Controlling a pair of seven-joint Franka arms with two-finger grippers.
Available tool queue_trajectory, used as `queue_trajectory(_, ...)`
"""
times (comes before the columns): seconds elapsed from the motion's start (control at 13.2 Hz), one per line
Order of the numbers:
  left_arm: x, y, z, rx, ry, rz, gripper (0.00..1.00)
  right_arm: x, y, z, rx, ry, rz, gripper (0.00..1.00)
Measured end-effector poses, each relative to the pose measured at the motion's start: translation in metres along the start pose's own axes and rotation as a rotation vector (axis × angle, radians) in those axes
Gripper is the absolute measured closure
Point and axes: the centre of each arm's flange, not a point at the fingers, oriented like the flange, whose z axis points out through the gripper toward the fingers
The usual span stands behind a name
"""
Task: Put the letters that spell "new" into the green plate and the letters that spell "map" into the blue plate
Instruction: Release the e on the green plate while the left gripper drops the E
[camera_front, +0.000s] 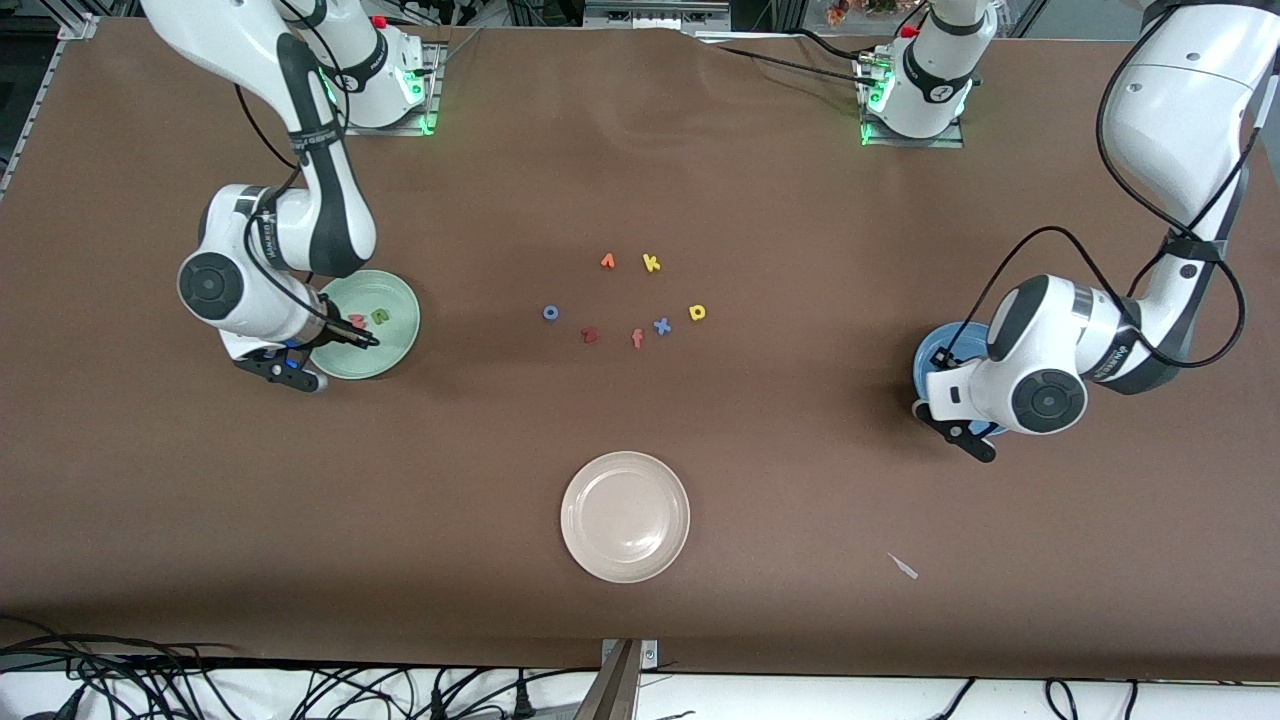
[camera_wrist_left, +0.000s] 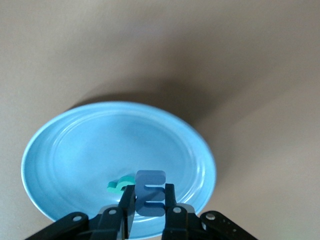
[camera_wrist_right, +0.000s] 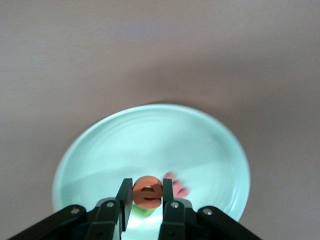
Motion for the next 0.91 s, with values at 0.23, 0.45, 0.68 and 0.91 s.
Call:
queue_trajectory(0.23, -0.003, -0.006, 0.006, -0.006, -0.008, 0.019, 0.47, -0.003, 0.006, 0.014, 0.011, 0.013, -0.013, 0.72)
queue_trajectory(0.45, -0.001, -0.001, 0.004, -0.034, 0.003, -0.021, 0.16, -0.007, -0.008, 0.013, 0.045, 0.017, -0.009, 0.72)
queue_trajectory(0.68, 0.007, 0.024, -0.013, -0.107, 0.042, -0.136, 0.0, -0.011, -0.021, 0.014, 0.059, 0.016, -0.019, 0.46)
queue_trajectory(0.91, 0.022, 0.082, -0.038, -0.117, 0.064, -0.262, 0.0, -0.007, -0.024, 0.006, 0.067, 0.021, -0.022, 0.17)
